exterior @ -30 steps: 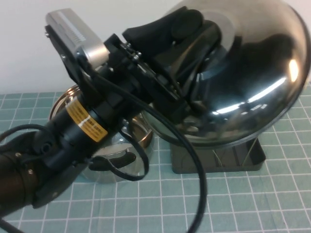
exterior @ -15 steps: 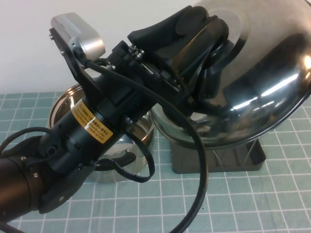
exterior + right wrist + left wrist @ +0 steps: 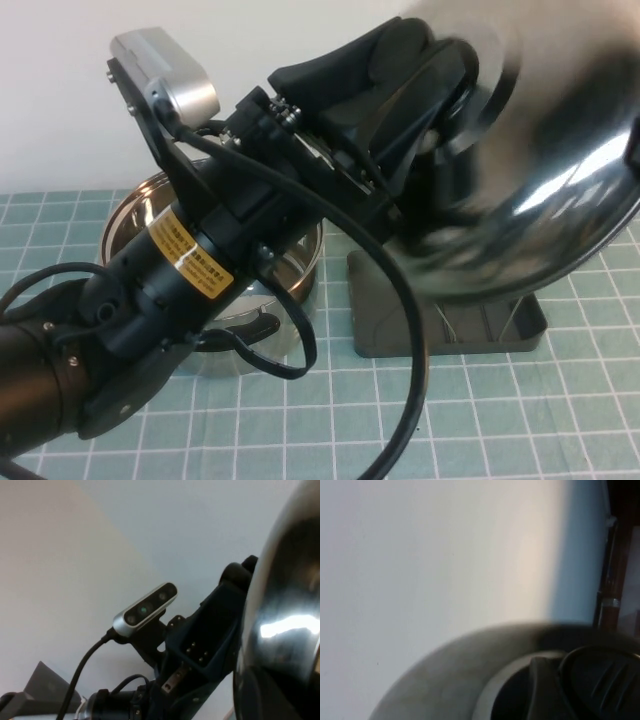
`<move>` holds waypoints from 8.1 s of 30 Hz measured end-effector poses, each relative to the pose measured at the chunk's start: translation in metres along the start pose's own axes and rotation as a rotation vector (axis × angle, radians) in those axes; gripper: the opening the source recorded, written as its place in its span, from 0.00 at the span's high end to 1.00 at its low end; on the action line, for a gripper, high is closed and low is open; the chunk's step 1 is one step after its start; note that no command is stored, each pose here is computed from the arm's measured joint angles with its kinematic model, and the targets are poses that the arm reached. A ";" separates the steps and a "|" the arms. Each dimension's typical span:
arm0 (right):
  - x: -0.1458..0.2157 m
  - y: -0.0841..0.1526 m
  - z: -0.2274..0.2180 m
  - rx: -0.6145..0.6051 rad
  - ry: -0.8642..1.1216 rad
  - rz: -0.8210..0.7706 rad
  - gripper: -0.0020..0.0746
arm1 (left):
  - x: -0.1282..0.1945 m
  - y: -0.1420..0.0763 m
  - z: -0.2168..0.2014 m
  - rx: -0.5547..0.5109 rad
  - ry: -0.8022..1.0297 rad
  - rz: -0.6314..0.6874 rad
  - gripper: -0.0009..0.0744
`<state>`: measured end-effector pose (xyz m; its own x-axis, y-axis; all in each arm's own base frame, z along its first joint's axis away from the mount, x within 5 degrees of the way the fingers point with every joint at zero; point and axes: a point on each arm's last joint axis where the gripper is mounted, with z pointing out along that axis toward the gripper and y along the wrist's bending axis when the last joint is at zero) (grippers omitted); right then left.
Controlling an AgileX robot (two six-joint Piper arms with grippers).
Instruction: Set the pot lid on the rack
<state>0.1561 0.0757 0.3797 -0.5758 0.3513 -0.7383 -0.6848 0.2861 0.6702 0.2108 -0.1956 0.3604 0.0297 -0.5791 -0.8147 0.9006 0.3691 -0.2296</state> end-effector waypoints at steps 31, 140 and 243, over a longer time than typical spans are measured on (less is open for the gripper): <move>-0.006 0.004 0.002 0.010 0.006 -0.123 0.94 | -0.010 0.016 -0.002 -0.133 -0.076 0.034 0.26; 0.051 -0.023 -0.093 1.101 0.645 -0.941 0.97 | -0.078 -0.075 -0.251 -0.866 0.381 0.354 0.99; 0.119 -0.038 -0.103 1.008 0.434 -0.843 0.98 | 0.034 -0.029 -0.307 -1.156 0.491 0.188 0.99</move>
<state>0.0673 0.0148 0.2585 -0.3720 -0.4981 -0.7833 -0.3840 0.8508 -0.3586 0.0528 -0.0027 0.1764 -0.2707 -0.2109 -0.9393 -0.0098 0.9763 -0.2164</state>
